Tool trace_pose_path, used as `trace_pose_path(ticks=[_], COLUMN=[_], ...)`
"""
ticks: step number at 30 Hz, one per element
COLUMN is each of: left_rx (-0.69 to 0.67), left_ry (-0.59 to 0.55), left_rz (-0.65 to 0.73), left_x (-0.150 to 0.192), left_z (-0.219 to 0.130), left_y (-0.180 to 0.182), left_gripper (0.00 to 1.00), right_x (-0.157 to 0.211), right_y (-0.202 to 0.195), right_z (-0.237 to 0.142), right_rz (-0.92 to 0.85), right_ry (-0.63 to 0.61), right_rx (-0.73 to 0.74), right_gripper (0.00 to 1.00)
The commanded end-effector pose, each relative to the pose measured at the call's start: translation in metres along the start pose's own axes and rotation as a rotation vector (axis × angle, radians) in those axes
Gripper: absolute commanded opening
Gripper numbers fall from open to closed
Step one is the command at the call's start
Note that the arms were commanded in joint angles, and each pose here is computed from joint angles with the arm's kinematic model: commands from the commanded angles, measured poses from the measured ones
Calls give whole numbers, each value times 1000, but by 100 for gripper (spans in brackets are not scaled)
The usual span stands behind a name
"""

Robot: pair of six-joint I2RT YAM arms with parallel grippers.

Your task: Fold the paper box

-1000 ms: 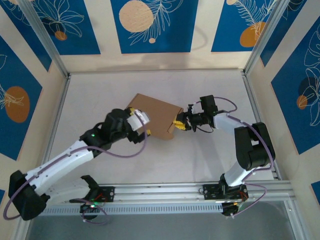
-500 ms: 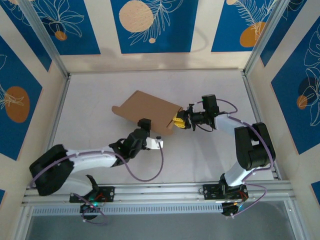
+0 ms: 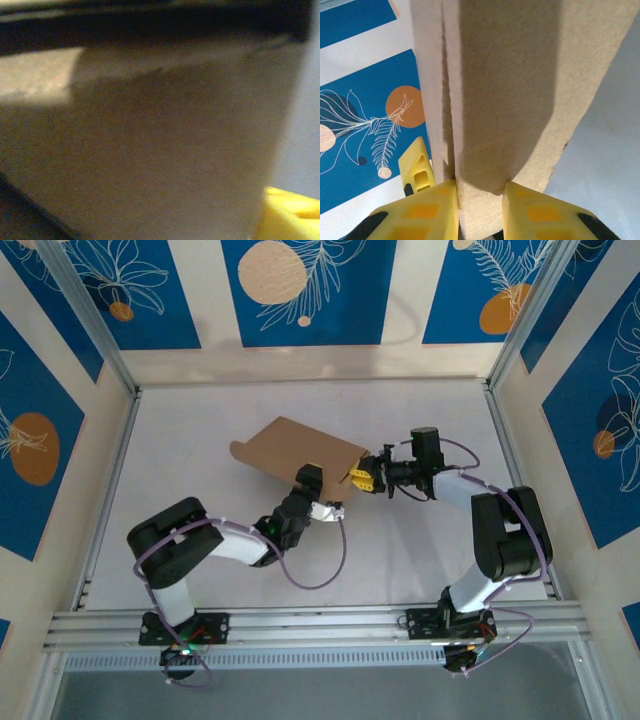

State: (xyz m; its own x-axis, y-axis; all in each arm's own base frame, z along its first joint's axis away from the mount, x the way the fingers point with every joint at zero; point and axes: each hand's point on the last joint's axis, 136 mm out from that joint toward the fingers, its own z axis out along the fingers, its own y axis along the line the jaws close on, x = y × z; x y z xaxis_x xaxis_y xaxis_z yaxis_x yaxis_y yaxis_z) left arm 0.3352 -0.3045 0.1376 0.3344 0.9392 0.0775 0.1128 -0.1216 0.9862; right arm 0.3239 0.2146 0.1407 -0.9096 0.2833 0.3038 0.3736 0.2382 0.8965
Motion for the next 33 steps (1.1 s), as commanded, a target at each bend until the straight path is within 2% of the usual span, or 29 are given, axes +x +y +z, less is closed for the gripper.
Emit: trace_pose_path(ticks=[1,5,10,14,17,19,25,26,29,33], left_rx=[-135,-117,-58,57,245,430,920,963,1076,1172], left_ry=[22,19,23,40,55,30,124,129,44,49], left_rz=[-27,-9,59,150,145,88,57,23,-55,-80], left_x=[-1,1,4,11,20,21,24,21,1,-12], left_z=[2,-1,-5,-13,-30,-51,-102,-106,-120,-121], left_y=[44,46,50,57,64,67,59,61,55,39], left_gripper=[70,64,60,59,59,59,60,60,61,60], right_x=[24,23,27,36,44,46,42,42,39,21], right_y=[12,13,23,48,70,79,81,82,73,42], right_z=[-3,-7,-21,-47,-73,-87,-106,-106,-103,-110], right_rz=[-26,-25,-71,-218,-364,-454,-633,-661,-700,-502], right_ry=[85,71,5,-130,-254,-325,-419,-428,-463,-519], right_rx=[-40,-42,3,104,177,215,302,297,269,306], right_gripper=[28,31,54,63,66,66,61,61,60,59])
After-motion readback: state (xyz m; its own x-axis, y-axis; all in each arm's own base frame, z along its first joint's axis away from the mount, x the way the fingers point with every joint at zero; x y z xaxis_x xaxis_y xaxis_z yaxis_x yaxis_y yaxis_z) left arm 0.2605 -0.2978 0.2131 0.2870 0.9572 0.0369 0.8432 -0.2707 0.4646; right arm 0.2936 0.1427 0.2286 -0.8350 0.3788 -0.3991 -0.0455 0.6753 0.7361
